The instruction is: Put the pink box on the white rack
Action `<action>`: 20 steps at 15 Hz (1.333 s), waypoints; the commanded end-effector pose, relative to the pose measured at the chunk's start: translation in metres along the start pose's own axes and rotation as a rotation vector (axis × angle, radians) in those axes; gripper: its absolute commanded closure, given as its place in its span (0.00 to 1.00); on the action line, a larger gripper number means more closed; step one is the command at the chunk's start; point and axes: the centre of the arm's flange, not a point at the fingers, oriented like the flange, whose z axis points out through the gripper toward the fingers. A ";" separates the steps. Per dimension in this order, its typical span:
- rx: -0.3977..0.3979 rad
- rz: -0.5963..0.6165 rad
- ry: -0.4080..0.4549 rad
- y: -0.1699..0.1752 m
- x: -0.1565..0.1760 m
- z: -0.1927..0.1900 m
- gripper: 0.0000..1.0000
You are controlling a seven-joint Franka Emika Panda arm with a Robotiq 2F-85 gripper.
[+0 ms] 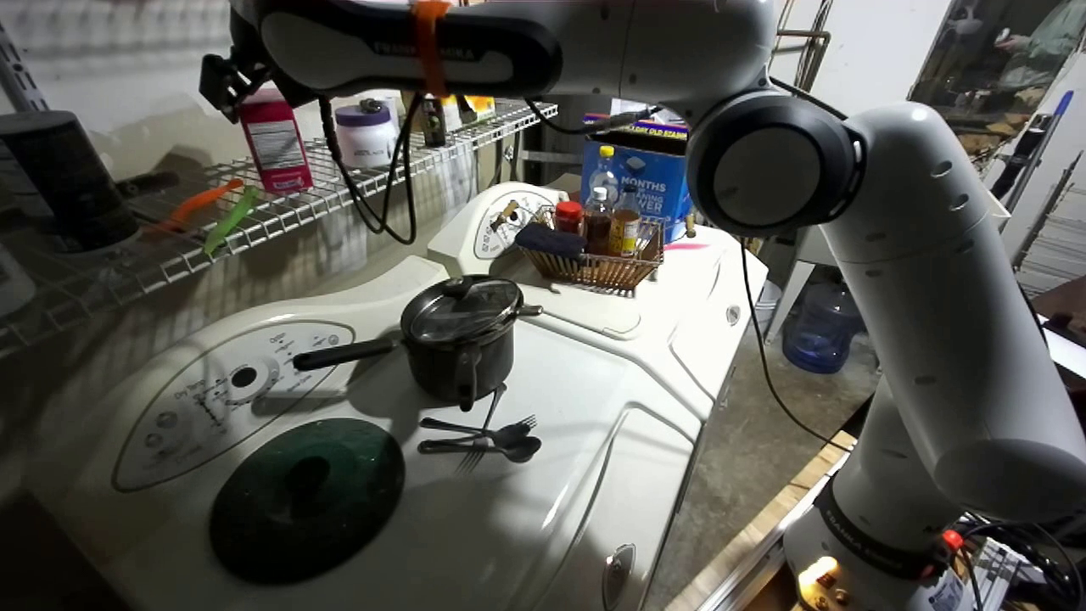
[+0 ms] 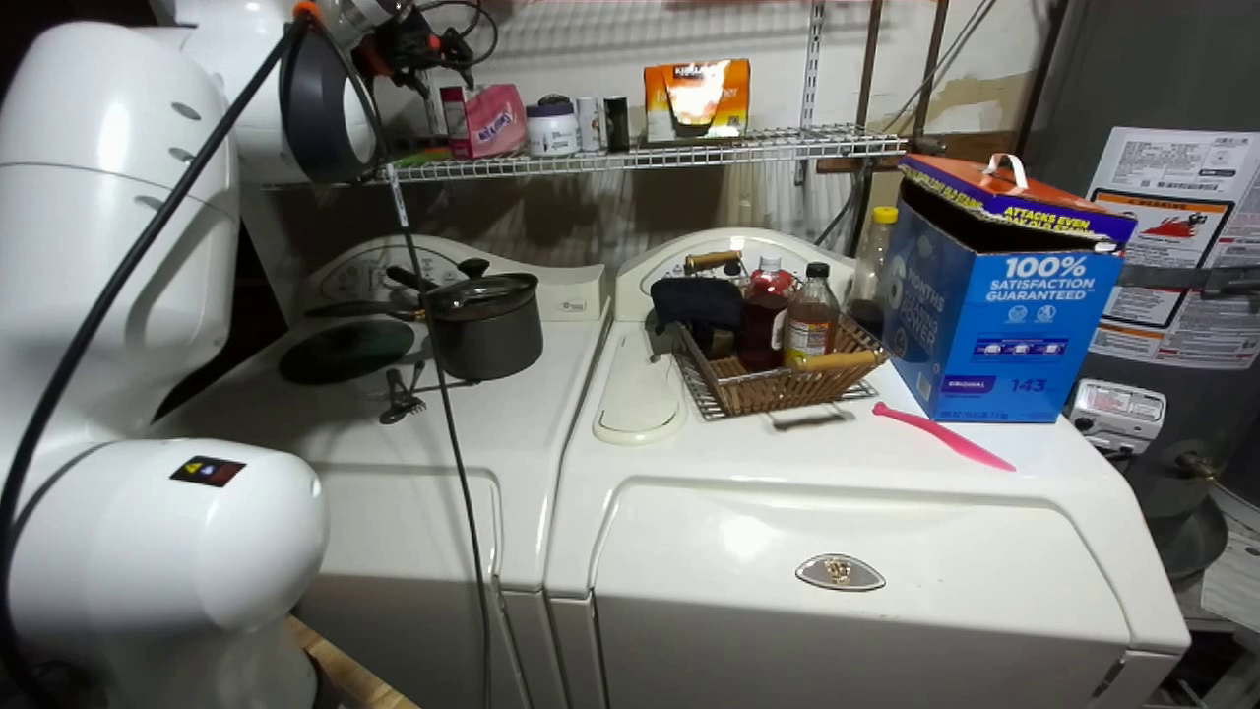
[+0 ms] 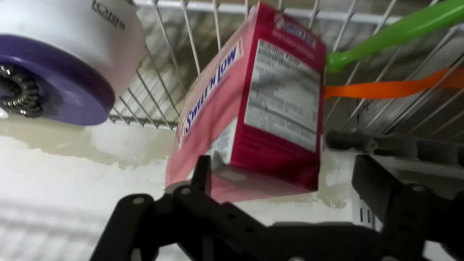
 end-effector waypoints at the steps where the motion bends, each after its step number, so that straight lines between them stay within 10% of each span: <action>1: 0.109 0.042 -0.169 -0.010 0.016 -0.023 0.00; 4: 0.186 0.093 -0.305 -0.014 -0.002 -0.030 0.00; 20: -0.004 0.194 -0.931 -0.019 -0.110 -0.135 0.00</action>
